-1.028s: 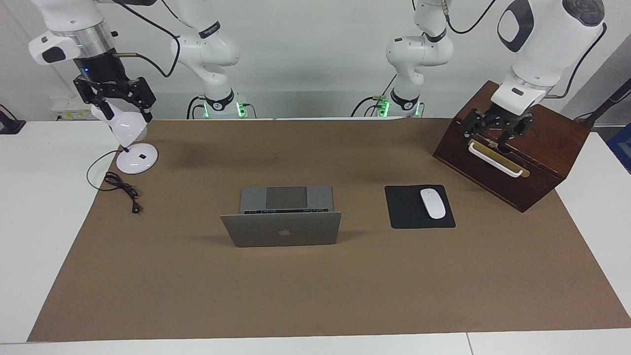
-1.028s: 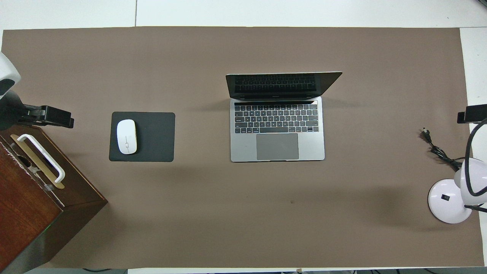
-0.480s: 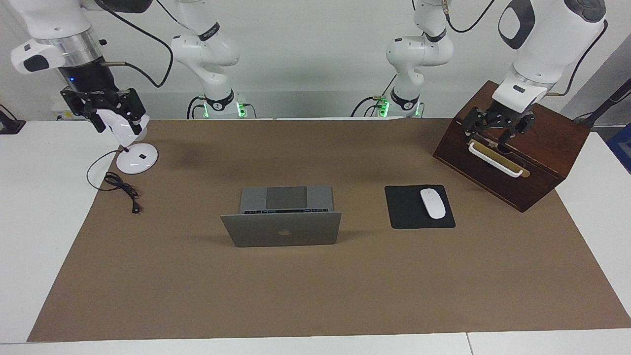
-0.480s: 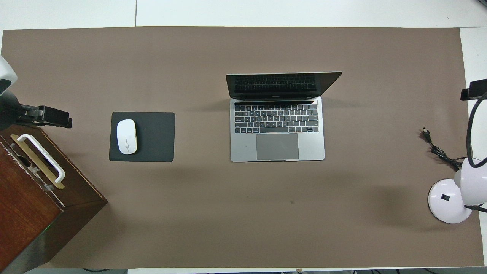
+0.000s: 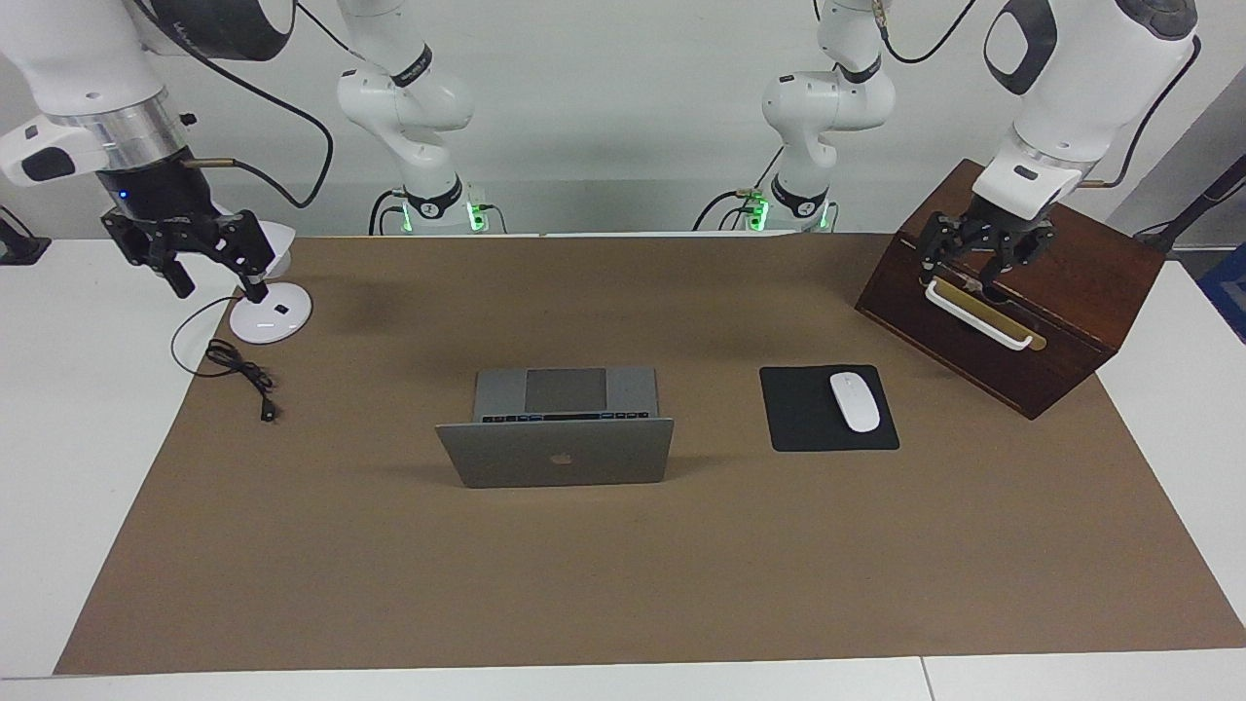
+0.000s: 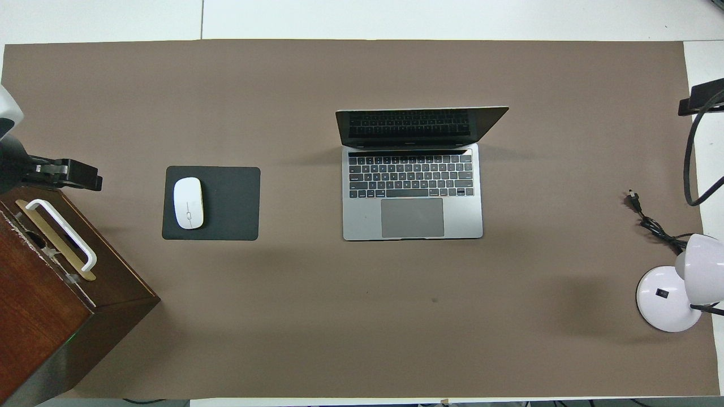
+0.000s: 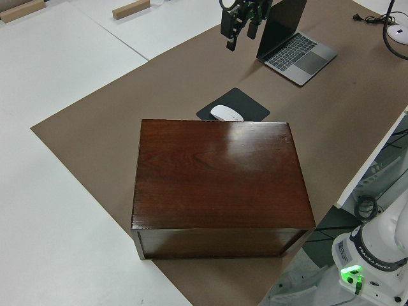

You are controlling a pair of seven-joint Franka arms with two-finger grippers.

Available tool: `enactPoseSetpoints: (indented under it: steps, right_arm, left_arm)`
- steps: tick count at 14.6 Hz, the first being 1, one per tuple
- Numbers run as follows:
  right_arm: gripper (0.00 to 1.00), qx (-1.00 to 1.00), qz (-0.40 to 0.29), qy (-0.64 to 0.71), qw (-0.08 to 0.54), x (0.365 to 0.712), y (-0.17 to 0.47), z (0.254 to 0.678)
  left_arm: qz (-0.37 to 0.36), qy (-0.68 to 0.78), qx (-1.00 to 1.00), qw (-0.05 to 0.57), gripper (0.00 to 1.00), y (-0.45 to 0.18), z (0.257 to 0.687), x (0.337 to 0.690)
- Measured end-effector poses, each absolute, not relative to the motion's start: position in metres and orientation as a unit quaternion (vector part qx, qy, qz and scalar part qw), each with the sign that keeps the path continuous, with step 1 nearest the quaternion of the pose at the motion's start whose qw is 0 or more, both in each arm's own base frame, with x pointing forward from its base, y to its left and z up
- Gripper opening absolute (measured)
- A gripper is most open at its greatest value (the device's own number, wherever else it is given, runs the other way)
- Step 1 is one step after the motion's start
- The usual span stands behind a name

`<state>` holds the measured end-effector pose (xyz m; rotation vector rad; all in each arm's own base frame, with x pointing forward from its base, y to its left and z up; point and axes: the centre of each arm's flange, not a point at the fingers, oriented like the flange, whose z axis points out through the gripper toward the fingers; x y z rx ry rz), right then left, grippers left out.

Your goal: Close laptop with both arms

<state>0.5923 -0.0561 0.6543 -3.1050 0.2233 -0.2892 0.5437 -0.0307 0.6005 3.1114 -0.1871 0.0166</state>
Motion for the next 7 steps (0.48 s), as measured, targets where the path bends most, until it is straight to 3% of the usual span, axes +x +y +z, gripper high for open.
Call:
enactPoseSetpoints:
  steps: [2,4,5,7]
  right_arm:
    - [0.70,-0.993,-0.097,0.071,0.008,0.600,-0.056,0.654]
    - [0.67,-0.992,-0.105,0.069,0.008,0.610,-0.056,0.650]
    - [0.57,-0.992,-0.109,0.068,0.008,0.614,-0.055,0.648]
    - [0.29,-0.991,-0.118,0.066,0.009,0.623,-0.052,0.642]
  left_arm:
    - [0.006,-0.059,0.998,0.012,0.41,-0.031,0.601,0.544]
    - [0.007,-0.057,0.998,0.013,0.16,-0.030,0.602,0.544]
    - [0.009,-0.056,0.998,0.013,0.05,-0.030,0.602,0.544]
    - [0.026,-0.054,0.998,0.022,0.01,-0.033,0.605,0.547]
